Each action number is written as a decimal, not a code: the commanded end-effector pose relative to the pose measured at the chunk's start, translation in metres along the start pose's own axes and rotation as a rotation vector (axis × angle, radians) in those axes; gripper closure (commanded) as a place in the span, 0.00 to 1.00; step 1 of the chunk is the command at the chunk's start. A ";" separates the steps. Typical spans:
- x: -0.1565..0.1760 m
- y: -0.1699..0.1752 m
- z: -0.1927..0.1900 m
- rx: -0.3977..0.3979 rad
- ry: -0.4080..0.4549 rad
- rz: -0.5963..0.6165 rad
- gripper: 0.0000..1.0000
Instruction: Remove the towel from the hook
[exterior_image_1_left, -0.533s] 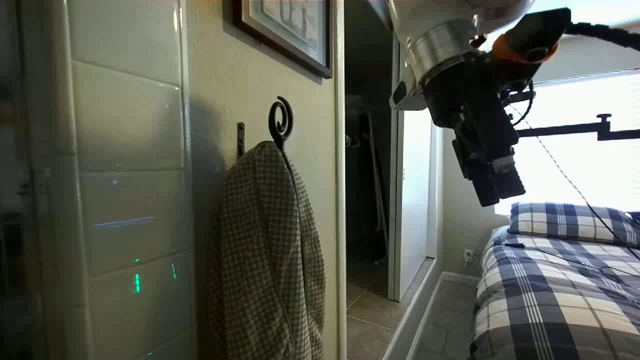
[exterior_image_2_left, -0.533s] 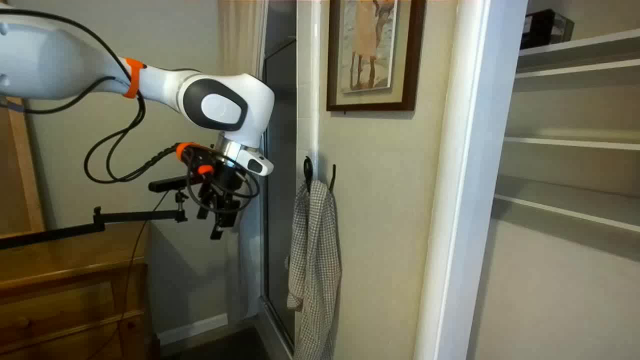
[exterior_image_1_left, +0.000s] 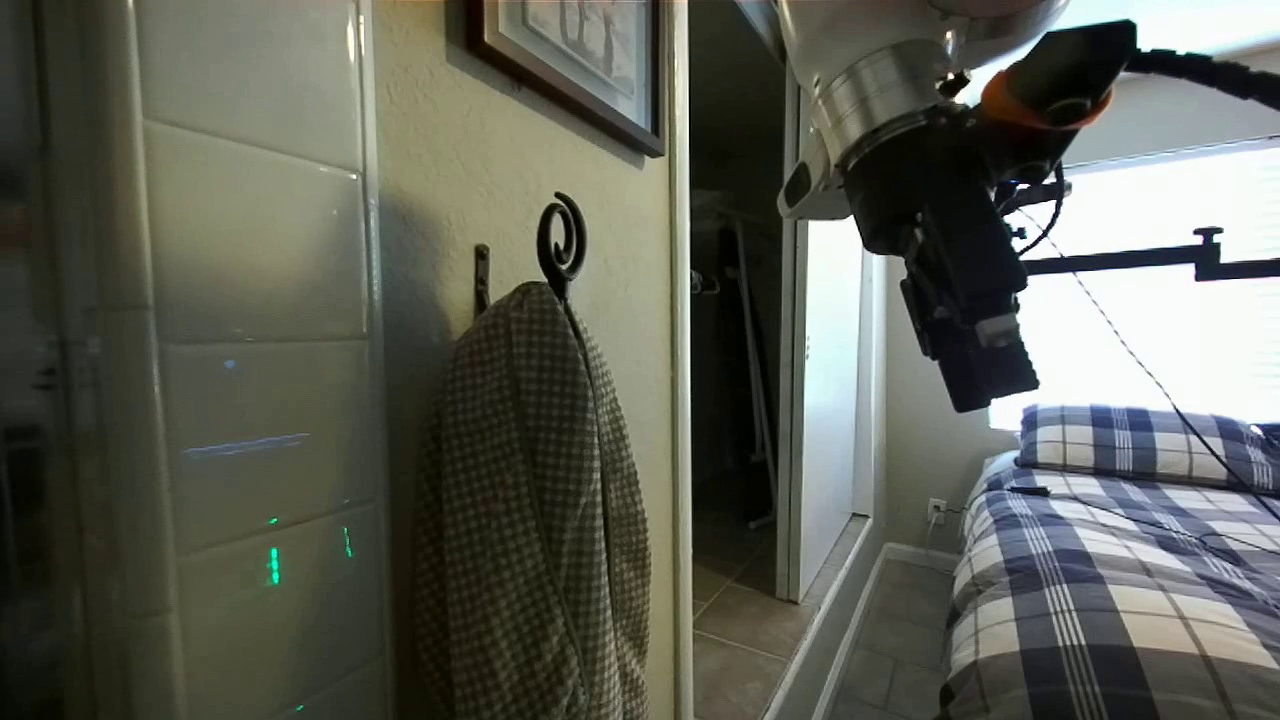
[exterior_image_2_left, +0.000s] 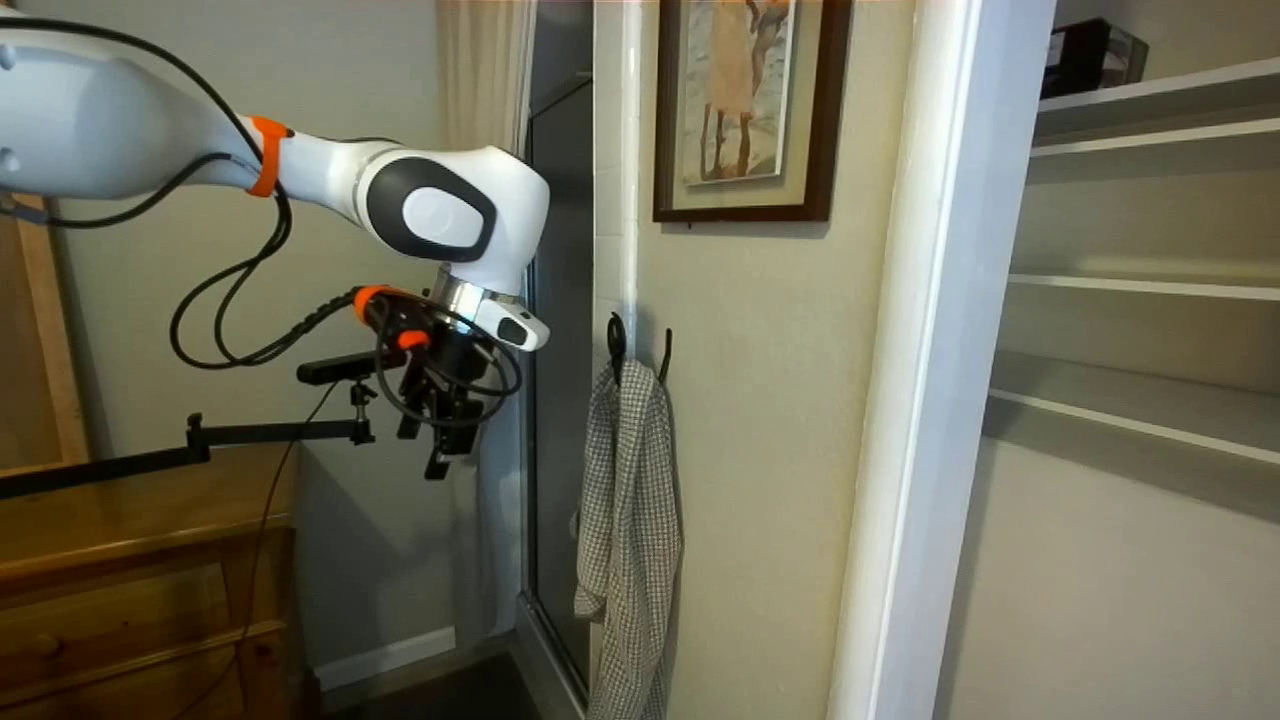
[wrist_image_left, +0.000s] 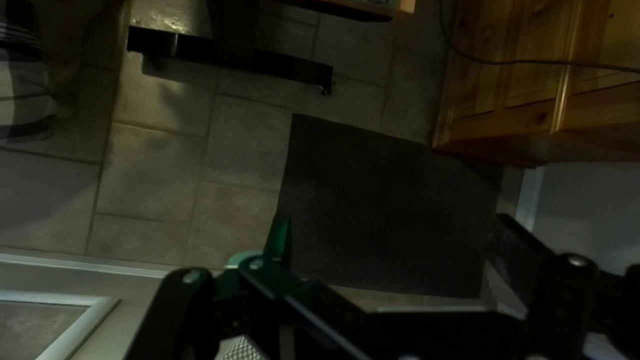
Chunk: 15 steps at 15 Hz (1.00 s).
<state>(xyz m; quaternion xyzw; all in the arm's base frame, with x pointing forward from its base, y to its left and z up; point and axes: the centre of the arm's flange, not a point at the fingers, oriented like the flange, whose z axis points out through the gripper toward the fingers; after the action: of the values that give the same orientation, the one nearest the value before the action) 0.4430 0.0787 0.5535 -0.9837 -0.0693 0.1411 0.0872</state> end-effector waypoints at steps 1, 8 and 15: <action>0.028 0.017 -0.004 -0.063 0.104 -0.092 0.00; 0.068 0.063 -0.032 -0.093 0.405 -0.367 0.00; 0.084 0.084 -0.051 -0.061 0.659 -0.617 0.00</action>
<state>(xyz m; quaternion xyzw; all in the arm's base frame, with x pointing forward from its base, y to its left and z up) 0.5340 0.0023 0.5642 -0.9386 -0.2902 -0.1657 0.0859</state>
